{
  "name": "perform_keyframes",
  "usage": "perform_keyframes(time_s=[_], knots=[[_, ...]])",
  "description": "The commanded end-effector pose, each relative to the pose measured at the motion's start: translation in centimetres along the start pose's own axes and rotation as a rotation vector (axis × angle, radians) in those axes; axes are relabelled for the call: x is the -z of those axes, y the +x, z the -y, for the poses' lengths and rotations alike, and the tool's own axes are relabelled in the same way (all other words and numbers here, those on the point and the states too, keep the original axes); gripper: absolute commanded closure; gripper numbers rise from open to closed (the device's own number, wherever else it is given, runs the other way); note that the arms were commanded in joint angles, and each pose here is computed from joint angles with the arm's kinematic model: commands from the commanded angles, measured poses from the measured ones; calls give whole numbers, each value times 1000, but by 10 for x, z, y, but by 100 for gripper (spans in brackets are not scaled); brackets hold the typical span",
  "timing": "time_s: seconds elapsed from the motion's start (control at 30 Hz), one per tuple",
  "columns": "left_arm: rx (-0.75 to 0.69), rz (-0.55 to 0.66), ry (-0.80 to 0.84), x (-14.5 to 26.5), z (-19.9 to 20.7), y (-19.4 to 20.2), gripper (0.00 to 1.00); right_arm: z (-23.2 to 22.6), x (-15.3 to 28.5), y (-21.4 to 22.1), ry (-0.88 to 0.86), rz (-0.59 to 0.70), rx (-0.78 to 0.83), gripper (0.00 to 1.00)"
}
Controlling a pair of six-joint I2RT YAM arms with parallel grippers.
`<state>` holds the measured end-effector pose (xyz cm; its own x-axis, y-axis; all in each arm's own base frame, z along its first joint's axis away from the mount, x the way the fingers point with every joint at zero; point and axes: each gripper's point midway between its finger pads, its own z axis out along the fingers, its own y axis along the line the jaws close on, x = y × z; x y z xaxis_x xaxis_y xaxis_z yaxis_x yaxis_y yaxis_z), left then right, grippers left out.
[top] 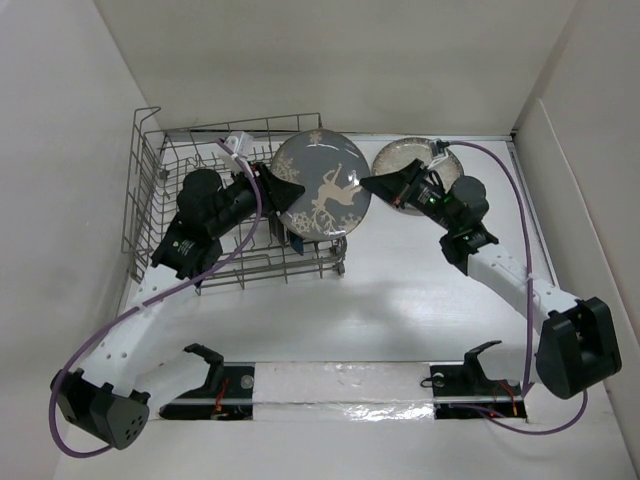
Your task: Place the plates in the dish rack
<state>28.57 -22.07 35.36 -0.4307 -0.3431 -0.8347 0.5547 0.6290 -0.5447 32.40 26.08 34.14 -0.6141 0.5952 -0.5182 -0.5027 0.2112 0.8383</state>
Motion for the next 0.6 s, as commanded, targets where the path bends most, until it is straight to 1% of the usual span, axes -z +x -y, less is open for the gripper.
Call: perform_keyframes(time_s=[0.0,0.07,0.1,0.17,0.2,0.23,0.3,0.33,0.37,0.4,0.43,0.5,0.53,0.57], knots=[[-113,116,27,11,16,-31,100,-55,-5,-7,-174,6,33,71],[-119,142,12,15,19,-41,100,-53,-4,-3,-171,-5,33,56],[-125,166,11,19,24,-51,100,-51,-2,-5,-168,-5,38,44],[-130,210,-22,27,27,-67,100,-49,4,-5,-158,-6,50,36],[-142,249,-28,34,33,-82,100,-44,6,-6,-138,-4,53,31],[-136,262,-71,40,29,-87,100,-40,10,-11,-126,9,69,31],[-157,317,-92,53,38,-108,100,-38,21,-13,-111,22,82,31],[-154,323,-139,57,32,-112,100,-29,25,-17,-75,32,88,31],[-161,337,-163,62,31,-118,100,-31,30,-20,-69,43,103,31],[-169,366,-183,71,35,-130,100,-23,33,-15,-38,30,97,31],[-174,380,-256,79,25,-134,100,-17,37,-18,-15,37,129,31],[-184,422,-312,94,24,-148,100,-8,44,-17,32,41,144,31],[-187,429,-387,103,12,-149,100,-5,46,-16,43,43,174,31],[-187,434,-420,108,9,-151,100,0,49,-18,66,53,184,31]])
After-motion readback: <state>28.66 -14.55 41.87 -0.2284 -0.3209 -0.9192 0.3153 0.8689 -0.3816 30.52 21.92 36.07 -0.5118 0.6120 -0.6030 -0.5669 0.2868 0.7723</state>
